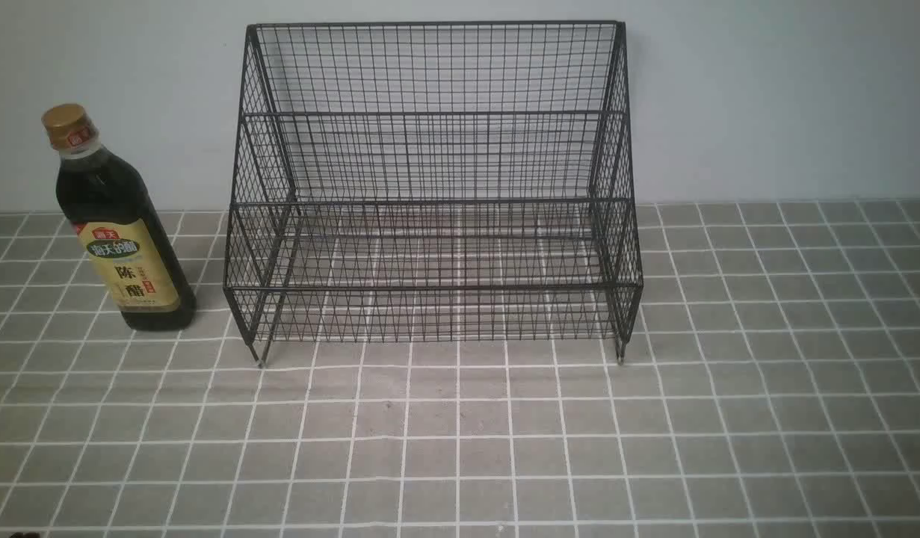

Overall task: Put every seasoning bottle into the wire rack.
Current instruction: Use the left arm to grab the condiment bottle closest to it

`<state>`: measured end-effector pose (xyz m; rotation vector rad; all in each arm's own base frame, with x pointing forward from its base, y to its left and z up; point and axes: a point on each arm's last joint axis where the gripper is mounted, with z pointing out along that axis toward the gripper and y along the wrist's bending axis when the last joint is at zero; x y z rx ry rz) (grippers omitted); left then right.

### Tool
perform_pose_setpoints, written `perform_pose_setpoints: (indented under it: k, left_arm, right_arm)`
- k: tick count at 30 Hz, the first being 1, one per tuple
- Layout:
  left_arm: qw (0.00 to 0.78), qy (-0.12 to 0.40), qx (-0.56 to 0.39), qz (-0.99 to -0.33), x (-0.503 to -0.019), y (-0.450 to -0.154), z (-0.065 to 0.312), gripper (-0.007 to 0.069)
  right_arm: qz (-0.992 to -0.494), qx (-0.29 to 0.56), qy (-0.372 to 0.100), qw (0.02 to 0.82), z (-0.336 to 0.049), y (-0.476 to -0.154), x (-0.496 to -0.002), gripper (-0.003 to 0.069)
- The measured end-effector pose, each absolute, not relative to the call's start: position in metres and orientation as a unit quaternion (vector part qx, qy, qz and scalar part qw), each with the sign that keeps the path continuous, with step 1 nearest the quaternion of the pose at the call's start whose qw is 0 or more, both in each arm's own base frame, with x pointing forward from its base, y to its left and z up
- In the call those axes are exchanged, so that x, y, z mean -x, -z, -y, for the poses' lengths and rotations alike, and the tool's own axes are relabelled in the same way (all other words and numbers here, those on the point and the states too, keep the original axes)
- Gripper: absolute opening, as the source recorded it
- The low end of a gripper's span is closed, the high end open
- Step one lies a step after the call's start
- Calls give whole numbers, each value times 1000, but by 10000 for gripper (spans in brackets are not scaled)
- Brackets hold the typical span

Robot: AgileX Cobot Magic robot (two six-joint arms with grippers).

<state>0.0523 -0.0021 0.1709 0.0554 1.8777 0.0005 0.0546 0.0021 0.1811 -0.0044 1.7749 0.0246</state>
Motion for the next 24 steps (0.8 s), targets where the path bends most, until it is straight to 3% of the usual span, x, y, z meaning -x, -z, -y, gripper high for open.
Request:
perform_pose_setpoints:
  k: [21, 24]
  left_arm:
    - [592, -1, -24, -805, -53, -171, 2, -7]
    - [627, 20, -5, -779, -55, -179, 3, -7]
  right_arm:
    - [-775, 2, -11, 631, -2, -181, -55, -15]
    - [-775, 2, -11, 631, -2, -181, -55, -15]
